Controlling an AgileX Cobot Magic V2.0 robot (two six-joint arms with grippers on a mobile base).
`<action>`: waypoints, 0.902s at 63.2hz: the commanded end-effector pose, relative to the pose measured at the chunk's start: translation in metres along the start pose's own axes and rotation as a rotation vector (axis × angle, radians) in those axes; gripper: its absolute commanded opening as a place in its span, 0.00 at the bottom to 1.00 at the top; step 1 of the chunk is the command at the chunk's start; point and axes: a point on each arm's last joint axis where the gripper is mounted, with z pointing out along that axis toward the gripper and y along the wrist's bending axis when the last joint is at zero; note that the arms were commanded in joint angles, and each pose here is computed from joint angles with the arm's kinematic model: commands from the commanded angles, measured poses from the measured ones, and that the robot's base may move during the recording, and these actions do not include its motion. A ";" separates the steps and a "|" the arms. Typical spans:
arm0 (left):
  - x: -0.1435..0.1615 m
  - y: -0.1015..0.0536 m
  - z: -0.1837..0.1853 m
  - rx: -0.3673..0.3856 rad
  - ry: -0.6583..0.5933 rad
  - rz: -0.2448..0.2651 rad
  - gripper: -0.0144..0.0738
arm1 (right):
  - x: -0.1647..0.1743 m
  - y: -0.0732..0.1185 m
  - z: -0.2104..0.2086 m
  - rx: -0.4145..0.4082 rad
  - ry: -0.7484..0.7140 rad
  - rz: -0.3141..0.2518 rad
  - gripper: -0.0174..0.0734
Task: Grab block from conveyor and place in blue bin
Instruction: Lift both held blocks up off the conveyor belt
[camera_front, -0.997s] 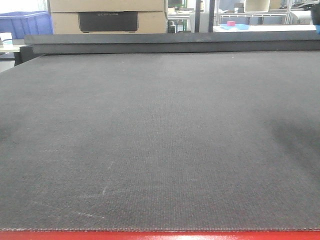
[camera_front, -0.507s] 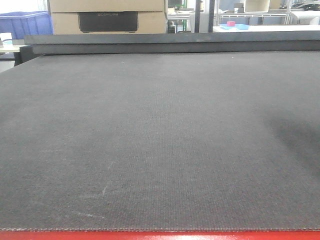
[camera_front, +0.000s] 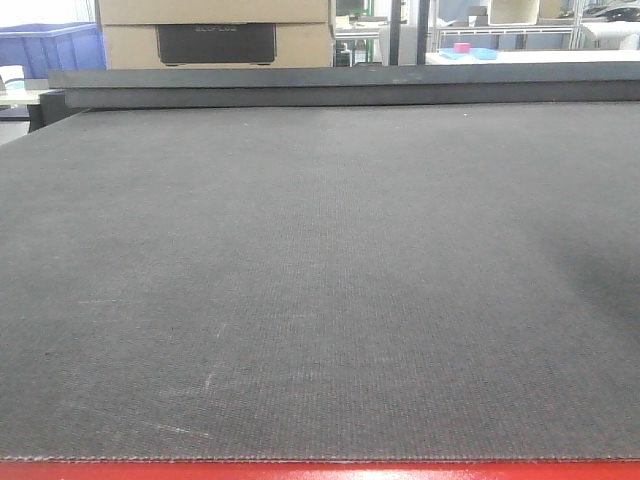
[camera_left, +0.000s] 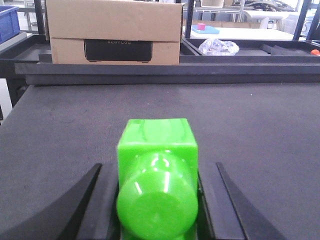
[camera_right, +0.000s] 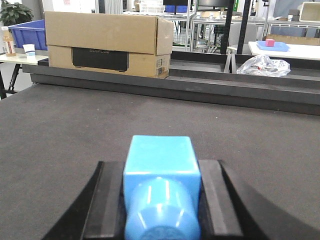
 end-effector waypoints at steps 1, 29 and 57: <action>-0.005 -0.001 -0.003 0.011 -0.050 0.006 0.04 | -0.005 0.000 -0.003 -0.004 -0.057 -0.017 0.01; -0.008 -0.001 -0.003 0.015 -0.081 0.006 0.04 | -0.008 0.001 -0.004 -0.007 -0.093 -0.017 0.01; -0.008 -0.001 -0.003 0.015 -0.081 0.006 0.04 | -0.008 0.001 -0.004 -0.007 -0.093 -0.017 0.01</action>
